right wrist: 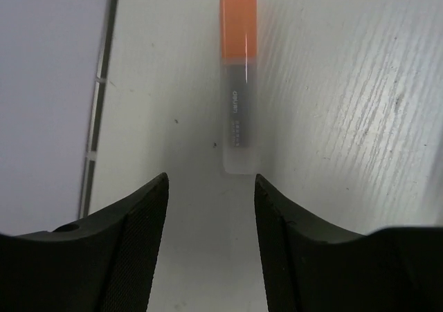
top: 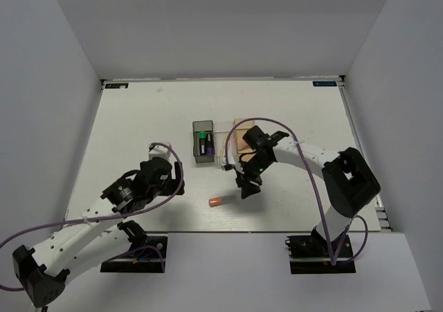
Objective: Sort the stationery into containers
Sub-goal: Grab a piece of stationery with the right arm, then place the stationery into the container
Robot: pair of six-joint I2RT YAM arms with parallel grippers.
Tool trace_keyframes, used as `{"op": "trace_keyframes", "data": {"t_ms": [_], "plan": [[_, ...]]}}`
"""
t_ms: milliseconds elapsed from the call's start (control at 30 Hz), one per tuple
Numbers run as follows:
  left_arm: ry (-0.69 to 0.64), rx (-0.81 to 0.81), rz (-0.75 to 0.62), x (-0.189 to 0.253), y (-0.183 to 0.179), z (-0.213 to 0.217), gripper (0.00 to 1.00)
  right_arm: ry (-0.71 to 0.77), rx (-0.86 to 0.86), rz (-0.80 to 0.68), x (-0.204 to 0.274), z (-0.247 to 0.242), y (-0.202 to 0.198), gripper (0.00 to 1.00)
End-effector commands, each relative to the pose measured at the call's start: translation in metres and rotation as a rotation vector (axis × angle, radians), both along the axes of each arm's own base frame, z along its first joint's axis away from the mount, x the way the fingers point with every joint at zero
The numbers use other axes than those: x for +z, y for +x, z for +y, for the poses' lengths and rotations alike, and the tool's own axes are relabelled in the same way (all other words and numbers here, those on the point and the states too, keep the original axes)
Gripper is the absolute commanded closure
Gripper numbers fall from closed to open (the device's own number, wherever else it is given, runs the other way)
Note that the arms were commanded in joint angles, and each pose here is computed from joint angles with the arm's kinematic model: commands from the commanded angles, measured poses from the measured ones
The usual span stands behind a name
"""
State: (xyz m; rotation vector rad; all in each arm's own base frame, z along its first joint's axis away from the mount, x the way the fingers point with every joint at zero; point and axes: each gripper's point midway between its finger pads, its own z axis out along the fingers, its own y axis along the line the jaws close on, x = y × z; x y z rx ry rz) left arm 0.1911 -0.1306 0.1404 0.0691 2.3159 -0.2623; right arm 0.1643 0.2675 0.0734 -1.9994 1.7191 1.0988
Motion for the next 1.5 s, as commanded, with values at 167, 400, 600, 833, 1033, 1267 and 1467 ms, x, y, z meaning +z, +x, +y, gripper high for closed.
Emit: {"op": "trace_keyframes", "data": {"t_ms": [167, 400, 600, 833, 1033, 1267, 1467], "plan": [[0.009, 0.106, 0.059, -0.025, -0.021, 0.041, 0.08, -0.119, 0.116, -0.223, -0.036, 0.018, 0.016, 0.42], [-0.004, 0.113, 0.02, -0.018, -0.022, 0.046, 0.08, -0.176, 0.094, -0.303, -0.052, 0.033, 0.016, 0.41], [-0.007, 0.118, 0.001, -0.014, -0.024, 0.05, 0.08, -0.248, 0.071, -0.355, -0.071, 0.03, 0.0, 0.42], [-0.006, 0.125, -0.014, -0.009, -0.025, 0.053, 0.08, -0.355, 0.074, -0.315, -0.092, 0.012, -0.025, 0.7], [-0.003, 0.133, -0.02, -0.008, -0.026, 0.056, 0.08, -0.377, 0.047, -0.221, -0.081, 0.01, -0.039, 1.0], [-0.004, 0.137, -0.005, -0.011, -0.025, 0.055, 0.08, -0.204, -0.175, -0.274, 0.024, 0.049, -0.005, 1.0], [-0.005, 0.131, 0.008, -0.013, -0.024, 0.051, 0.08, -0.124, -0.599, -0.338, 0.088, 0.049, 0.065, 1.0]]}}
